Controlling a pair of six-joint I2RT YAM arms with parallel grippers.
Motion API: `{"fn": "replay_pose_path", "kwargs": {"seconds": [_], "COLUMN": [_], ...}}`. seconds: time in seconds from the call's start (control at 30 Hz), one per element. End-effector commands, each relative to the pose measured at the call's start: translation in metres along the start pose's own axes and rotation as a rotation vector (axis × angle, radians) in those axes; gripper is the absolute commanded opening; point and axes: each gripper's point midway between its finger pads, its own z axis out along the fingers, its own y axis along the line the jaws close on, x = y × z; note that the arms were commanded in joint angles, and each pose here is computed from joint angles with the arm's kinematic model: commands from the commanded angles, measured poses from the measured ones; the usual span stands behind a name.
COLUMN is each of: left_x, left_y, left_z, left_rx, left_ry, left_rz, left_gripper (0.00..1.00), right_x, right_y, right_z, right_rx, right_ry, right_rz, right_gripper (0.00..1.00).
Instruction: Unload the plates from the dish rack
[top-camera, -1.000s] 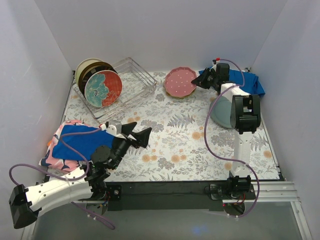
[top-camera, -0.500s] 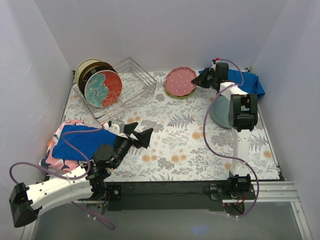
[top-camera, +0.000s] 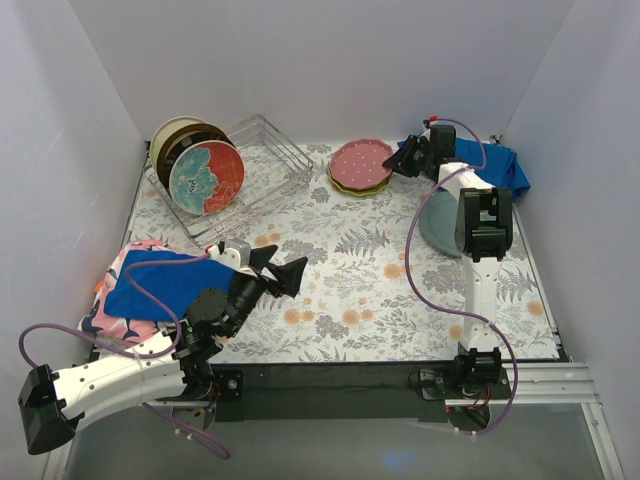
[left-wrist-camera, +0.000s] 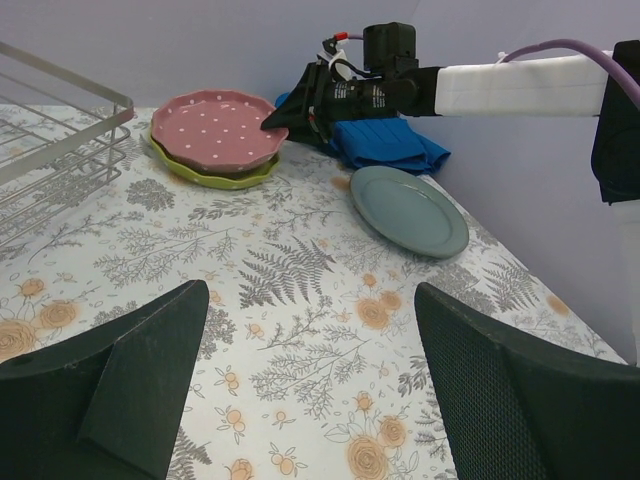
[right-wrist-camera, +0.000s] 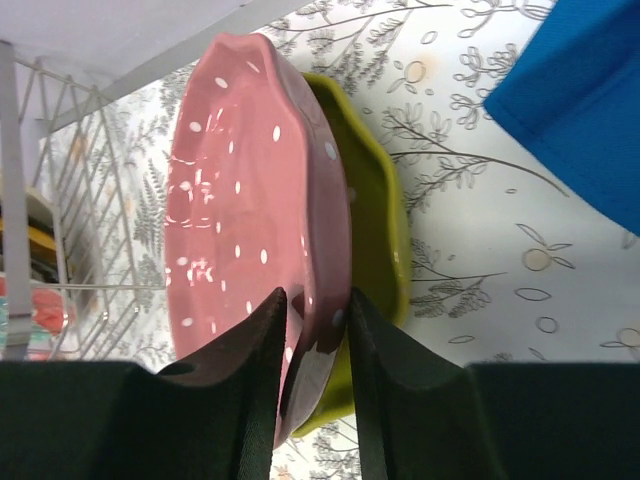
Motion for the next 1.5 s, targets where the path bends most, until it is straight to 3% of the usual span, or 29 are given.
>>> {"fn": "replay_pose_path", "kwargs": {"seconds": [0.0,0.1,0.27,0.6,0.77,0.93,1.47], "left_x": [-0.011,-0.011,-0.011,-0.01,-0.007,-0.009,0.003], "left_y": [-0.01,-0.012,-0.014,-0.015,-0.016,-0.017,-0.02], "left_z": [0.003,0.004,0.003,0.003,0.004,0.004,0.01], "left_rx": [0.033,0.034,0.048,0.053,0.056,0.059,0.068], "left_ry": [-0.017,-0.009,-0.012,-0.008,-0.001,-0.003,0.038], "left_rz": [-0.006,-0.002,-0.006,-0.007,-0.006,-0.012,0.022], "left_gripper": [0.83,0.83,0.83,0.83,0.83,0.83,0.83], "right_x": [-0.042,-0.049,-0.055,-0.051,-0.042,-0.032,-0.023], "right_y": [0.016,0.008,0.0,0.0,-0.009,-0.018,-0.03], "right_z": [-0.018,-0.024,-0.031,-0.027,-0.018,-0.013,-0.004], "right_rx": [-0.001,0.038,0.077,0.061,0.058,0.065,0.07], "right_ry": [-0.106,-0.125,-0.136,-0.115,-0.09,-0.07,-0.05], "right_rz": [-0.099,-0.115,-0.131,-0.137,-0.114,-0.097,-0.064], "right_gripper": [0.37,0.46,0.47,0.32,0.13,0.03,0.01]}}
